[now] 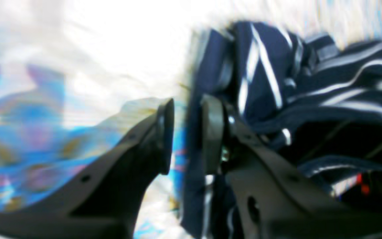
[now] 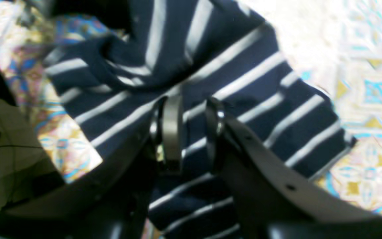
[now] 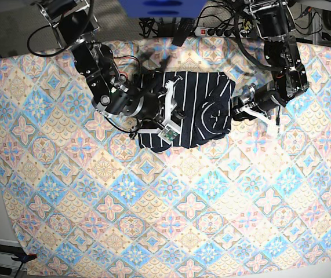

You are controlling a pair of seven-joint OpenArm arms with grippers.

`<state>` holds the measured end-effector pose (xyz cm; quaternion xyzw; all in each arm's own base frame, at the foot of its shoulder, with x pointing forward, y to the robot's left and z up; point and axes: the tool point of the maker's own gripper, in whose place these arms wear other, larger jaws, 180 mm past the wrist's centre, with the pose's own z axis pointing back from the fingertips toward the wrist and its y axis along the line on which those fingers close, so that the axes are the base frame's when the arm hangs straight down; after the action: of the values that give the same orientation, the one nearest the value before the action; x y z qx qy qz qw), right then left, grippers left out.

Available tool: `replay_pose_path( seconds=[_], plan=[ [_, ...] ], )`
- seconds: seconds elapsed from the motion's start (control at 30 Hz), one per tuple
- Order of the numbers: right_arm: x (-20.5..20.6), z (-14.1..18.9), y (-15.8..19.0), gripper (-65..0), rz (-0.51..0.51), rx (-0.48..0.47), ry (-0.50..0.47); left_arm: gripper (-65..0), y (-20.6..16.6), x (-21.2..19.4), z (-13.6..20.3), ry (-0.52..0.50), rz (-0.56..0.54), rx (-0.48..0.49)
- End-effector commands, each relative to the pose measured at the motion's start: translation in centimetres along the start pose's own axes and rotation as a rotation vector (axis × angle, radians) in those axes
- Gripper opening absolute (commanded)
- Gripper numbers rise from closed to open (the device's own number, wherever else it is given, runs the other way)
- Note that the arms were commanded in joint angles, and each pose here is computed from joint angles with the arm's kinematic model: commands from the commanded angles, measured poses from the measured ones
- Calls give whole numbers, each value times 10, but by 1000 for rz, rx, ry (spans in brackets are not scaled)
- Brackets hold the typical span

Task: Fold the T-shirt properly
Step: 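Press and square the folded bundle edges with both grippers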

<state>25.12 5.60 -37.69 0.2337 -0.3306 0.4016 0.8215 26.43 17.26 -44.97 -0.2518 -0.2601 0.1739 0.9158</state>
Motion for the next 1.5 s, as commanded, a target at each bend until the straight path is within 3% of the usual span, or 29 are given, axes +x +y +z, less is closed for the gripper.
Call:
replay_pose_path(
  seconds=[0.0, 0.17, 0.47, 0.77, 0.9, 1.0, 1.17, 1.47],
  plan=[
    [20, 2, 1, -528, 9, 9, -68, -501, -4, 12, 4, -34, -14, -14],
    [24, 9, -19, -528, -33, -41, -115, -501, 7, 16, 16, -45, 0, -23],
    [17, -15, -23, -527, -82, -18, -78, -501, 14, 29, 38, -88, 41, -86],
    [17, -53, -53, -527, -149, -16, -8, -501, -36, 42, 77, -168, -165, -136],
    [5, -63, -66, -527, -184, -25, 14, -501, -64, 23, 68, -108, -234, -192],
    [-9, -68, -69, -527, -208, -24, 52, -501, -69, 5, 53, -44, -227, -214],
    [-22, -69, -72, -527, -228, -28, 81, -501, -57, -25, 24, 60, -287, -134],
    [50, -33, -81, -527, -84, -79, -107, -502, -21, -48, 21, 133, -320, -18]
  ],
)
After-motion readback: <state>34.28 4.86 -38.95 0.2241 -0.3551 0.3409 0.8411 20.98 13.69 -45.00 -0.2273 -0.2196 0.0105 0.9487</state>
